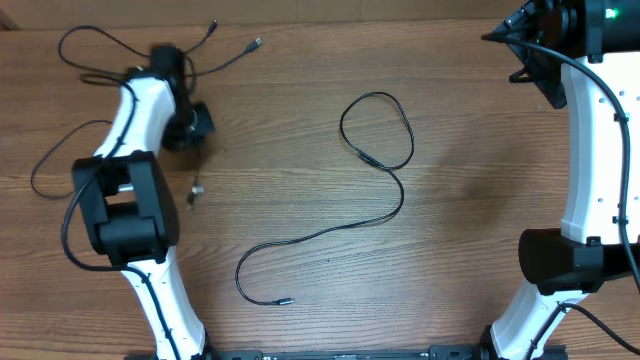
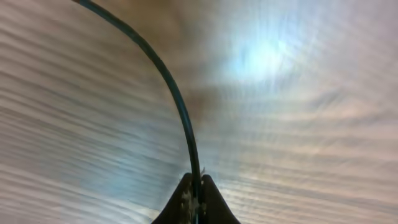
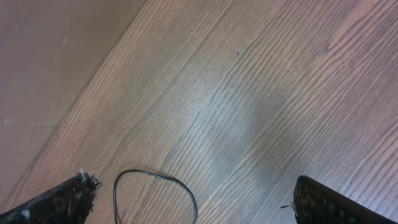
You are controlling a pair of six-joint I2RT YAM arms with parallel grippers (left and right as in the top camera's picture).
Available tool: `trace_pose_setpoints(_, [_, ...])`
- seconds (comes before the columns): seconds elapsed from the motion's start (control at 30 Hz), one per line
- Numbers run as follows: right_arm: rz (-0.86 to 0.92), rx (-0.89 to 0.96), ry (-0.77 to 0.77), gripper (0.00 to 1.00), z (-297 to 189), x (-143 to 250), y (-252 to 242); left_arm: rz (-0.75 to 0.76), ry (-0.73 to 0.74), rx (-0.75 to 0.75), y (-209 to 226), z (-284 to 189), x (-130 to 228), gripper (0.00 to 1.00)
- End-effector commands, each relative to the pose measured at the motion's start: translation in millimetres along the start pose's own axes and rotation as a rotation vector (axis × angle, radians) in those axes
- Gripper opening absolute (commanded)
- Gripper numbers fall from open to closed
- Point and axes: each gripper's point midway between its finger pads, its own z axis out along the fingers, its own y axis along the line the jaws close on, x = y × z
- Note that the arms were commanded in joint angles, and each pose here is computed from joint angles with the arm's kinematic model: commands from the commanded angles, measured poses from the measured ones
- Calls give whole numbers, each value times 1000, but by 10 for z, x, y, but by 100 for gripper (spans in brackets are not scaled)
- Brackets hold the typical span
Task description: Untangle cables
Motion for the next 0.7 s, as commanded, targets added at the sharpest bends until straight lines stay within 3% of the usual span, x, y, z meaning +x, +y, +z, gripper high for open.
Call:
trace_pose_setpoints(0.0, [2, 0, -19, 100, -22, -45, -7, -182, -118, 26, 242, -379, -460, 4])
trace_pose_setpoints(0.17, [2, 0, -19, 100, -22, -45, -7, -301, -193, 35, 636, -632, -752, 4])
trace_pose_setpoints(0.43, [2, 0, -19, 100, -22, -45, -7, -348, -198, 49, 850, -648, -806, 5])
trace_pose_setpoints(0.47, [2, 0, -19, 100, -22, -45, -7, -348, -202, 50, 851, -650, -815, 13])
trace_pose_setpoints(0.5, [2, 0, -19, 100, -22, -45, -7, -349, -209, 47, 859, -651, -831, 27])
trace_pose_setpoints(0.6, [2, 0, -19, 100, -22, -45, -7, -355, -219, 2, 946, -653, -832, 33])
trace_pose_setpoints(0.67, [2, 0, -19, 100, -22, -45, -7, -365, -231, -105, 1134, -664, -804, 39])
